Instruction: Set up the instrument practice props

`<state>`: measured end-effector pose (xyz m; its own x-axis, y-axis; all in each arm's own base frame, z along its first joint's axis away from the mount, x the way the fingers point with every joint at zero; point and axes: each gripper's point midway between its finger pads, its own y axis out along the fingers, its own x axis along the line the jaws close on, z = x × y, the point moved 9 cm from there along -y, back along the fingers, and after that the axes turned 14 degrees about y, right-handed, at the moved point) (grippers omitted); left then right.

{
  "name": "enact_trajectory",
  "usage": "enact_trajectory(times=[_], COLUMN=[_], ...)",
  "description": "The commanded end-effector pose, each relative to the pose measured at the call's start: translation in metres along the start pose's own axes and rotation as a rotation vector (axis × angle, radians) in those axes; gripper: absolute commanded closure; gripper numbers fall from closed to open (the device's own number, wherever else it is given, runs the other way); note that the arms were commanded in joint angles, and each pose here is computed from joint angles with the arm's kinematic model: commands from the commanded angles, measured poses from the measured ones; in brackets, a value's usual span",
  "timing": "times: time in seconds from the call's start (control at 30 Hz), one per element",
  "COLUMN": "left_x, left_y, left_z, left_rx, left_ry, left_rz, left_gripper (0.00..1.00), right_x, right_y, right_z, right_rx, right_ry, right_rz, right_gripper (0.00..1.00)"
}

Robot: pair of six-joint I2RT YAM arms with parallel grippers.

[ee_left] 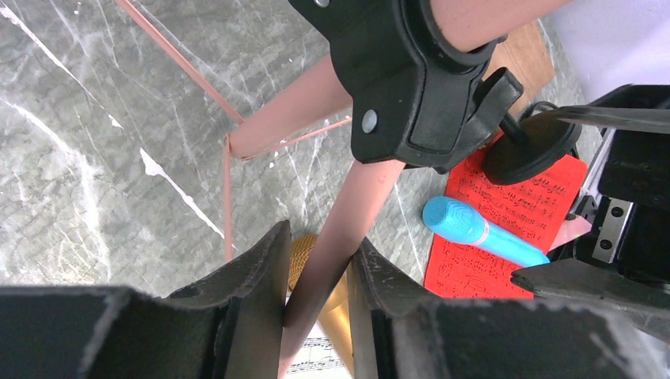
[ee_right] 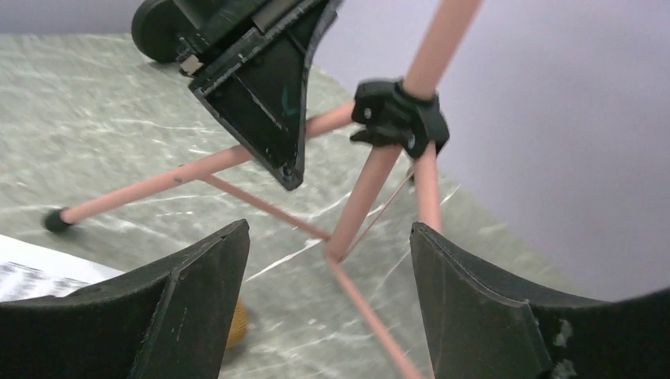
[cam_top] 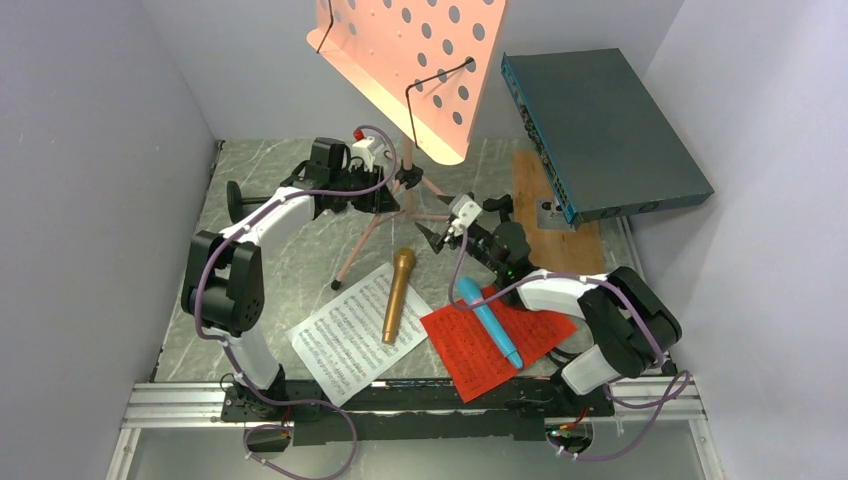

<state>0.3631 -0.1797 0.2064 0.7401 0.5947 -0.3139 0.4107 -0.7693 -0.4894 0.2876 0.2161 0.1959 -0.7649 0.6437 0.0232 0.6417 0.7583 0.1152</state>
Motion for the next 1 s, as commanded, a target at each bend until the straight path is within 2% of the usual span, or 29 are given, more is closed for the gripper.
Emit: enact_trajectory(times=[0.0,0.1,0.2,0.4,0.5,0.8,0.9,0.97], left_x=[0.006,0.005,0.005,0.006,0.006,0.007,0.007,0.007], left_y=[0.006,0.005,0.004,0.004,0.003,0.002,0.002,0.001], left_z=[0.039,0.040,0.038,0.038,0.038,0.036,0.037,0.037], left_rx=[0.182,0.185,0.179,0.179,0.179,0.172,0.174,0.173], left_ry=[-0.171,-0.170,-0.168,-0.169,-0.168,-0.171,-0.174,-0.171], left_rz=[-0.042,-0.041,-0.040,-0.042,-0.046,-0.048,-0.043,-0.048], left_gripper=[1.00,1.00,1.00,1.00,1.00,1.00,1.00,1.00], right_x=[-0.008,-0.011,-0.014,-0.019,-0.021,-0.023,-0.025,-0.026], right_y=[0.021,0.029,0.042,0.064,0.071,0.068,0.074,0.078], right_z=[-0.040,-0.043,-0.044,-0.046,-0.036,-0.026,-0.020,-0.018], right_rx=[-0.179,-0.194,-0.167,-0.141,-0.080,-0.015,0.003,0.008], right_ry=[-0.449,-0.585,-0.644,-0.726,-0.787,-0.891,-0.938,-0.952], right_rz=[-0.086,-0.100,-0.132,-0.153,-0.160,-0.124,-0.070,-0.032], right_gripper=[0.25,0.32,0.40,0.39,0.41,0.42,0.47,0.58])
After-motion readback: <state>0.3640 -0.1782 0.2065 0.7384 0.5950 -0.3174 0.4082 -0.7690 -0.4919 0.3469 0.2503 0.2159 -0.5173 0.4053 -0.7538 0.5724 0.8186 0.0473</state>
